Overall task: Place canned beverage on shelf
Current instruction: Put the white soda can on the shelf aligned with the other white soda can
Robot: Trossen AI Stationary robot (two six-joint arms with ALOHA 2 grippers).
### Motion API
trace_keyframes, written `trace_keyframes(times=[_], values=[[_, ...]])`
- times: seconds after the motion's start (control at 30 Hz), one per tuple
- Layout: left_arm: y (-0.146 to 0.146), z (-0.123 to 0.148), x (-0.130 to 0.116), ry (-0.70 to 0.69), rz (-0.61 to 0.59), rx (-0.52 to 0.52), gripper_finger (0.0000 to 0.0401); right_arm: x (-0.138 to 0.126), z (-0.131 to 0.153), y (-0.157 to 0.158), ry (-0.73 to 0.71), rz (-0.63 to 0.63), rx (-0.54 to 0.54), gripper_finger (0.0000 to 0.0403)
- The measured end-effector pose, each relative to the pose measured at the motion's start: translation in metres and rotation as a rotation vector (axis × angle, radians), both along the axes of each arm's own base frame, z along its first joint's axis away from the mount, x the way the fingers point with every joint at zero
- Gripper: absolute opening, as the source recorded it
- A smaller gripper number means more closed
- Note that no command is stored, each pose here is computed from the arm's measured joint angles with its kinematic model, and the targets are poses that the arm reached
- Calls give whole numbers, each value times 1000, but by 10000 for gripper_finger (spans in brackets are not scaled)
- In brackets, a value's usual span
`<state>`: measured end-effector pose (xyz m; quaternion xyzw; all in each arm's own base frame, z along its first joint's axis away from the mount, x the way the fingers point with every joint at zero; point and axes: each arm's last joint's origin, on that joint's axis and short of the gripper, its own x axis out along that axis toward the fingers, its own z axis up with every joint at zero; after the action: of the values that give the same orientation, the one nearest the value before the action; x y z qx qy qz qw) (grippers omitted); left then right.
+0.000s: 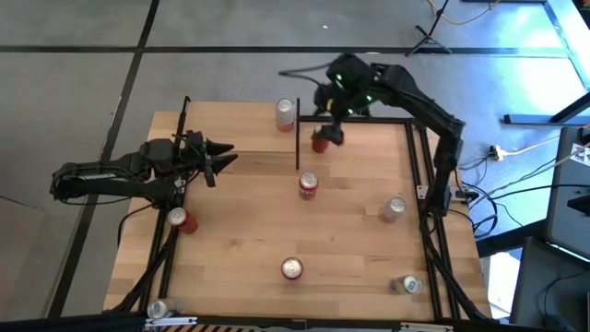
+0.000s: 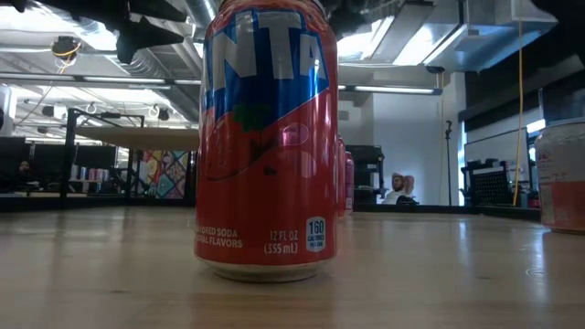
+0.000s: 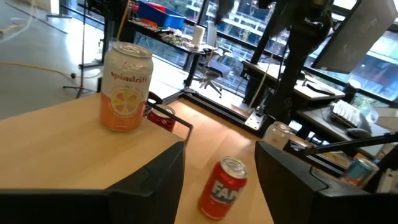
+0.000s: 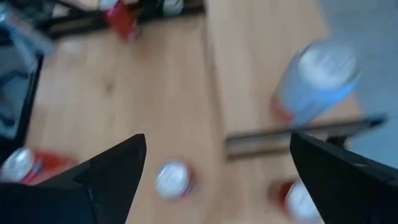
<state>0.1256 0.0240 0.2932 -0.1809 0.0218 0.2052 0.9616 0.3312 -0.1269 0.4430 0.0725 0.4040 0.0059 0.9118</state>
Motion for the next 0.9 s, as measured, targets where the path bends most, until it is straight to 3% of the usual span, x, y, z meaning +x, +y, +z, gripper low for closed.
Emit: trace_keyframes(times=[0.27, 0.47, 0.67, 0.9], values=[[0, -3, 6, 24, -32, -19, 188, -34, 14, 51, 129, 8, -16, 387], [-2, -8, 23, 41, -88, -46, 188, -72, 7, 76, 192, -21, -4, 387], [-5, -16, 35, 89, -91, -71, 188, -122, -19, 101, 287, -113, 56, 387], [-5, -19, 38, 100, -80, -99, 188, -167, -56, 122, 396, -319, 207, 387]])
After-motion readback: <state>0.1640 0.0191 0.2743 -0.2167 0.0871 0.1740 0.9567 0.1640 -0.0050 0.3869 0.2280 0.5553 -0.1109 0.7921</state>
